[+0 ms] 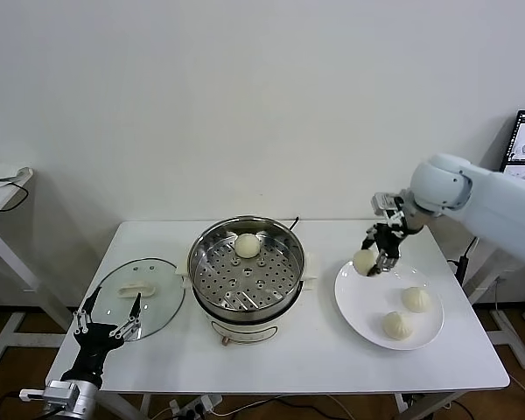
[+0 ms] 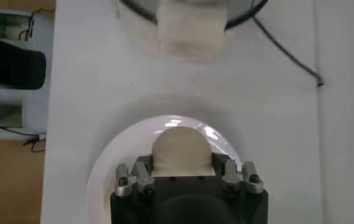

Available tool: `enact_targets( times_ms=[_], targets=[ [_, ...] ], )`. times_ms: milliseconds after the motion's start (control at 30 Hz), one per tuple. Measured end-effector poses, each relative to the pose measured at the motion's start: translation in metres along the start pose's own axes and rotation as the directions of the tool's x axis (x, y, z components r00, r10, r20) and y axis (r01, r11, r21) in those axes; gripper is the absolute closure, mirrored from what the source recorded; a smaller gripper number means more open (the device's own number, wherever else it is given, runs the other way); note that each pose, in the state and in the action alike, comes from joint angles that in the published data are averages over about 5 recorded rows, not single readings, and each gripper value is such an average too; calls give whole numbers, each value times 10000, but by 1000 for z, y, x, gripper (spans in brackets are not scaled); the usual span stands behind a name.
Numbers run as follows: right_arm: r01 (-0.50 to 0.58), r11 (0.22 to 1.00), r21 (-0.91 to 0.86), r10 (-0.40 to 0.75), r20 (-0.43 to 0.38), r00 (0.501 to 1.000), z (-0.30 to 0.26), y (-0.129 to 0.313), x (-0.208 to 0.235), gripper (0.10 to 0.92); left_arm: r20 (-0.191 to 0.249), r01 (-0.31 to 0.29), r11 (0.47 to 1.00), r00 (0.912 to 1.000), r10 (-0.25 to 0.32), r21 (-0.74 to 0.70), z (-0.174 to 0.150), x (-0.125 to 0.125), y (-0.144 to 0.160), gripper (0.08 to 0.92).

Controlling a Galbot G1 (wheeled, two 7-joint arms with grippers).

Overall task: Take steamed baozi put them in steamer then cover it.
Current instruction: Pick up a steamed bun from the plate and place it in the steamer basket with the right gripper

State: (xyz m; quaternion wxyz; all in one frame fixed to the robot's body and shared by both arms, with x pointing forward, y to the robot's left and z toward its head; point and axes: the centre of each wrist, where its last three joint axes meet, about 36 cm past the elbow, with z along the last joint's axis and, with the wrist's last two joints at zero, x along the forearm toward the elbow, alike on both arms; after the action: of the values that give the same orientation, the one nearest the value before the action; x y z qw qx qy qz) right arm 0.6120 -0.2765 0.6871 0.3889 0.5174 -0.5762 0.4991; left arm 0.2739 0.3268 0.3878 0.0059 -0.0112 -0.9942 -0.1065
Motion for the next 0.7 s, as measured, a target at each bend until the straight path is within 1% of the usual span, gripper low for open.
enact_targets(
  times_ms=[133, 300, 500, 700],
  targets=[
    [-128, 9999, 110, 126, 131, 9998, -38, 0, 18, 373, 49, 7, 10000, 10000, -7, -39, -2, 1, 1, 177],
    [-178, 9992, 347, 170, 240, 9996, -92, 0, 25, 377, 84, 80, 9999, 9999, -80, -76, -4, 1, 2, 177],
    [-306, 9960, 839, 287, 239, 9993, -158, -1, 15, 371, 162, 186, 9998, 9997, -184, -117, -7, 2, 4, 177],
    [-255, 9902, 1371, 222, 255, 9994, -218, -3, -8, 369, 176, 277, 9995, 9995, -274, -170, -8, 3, 7, 177]
  ],
)
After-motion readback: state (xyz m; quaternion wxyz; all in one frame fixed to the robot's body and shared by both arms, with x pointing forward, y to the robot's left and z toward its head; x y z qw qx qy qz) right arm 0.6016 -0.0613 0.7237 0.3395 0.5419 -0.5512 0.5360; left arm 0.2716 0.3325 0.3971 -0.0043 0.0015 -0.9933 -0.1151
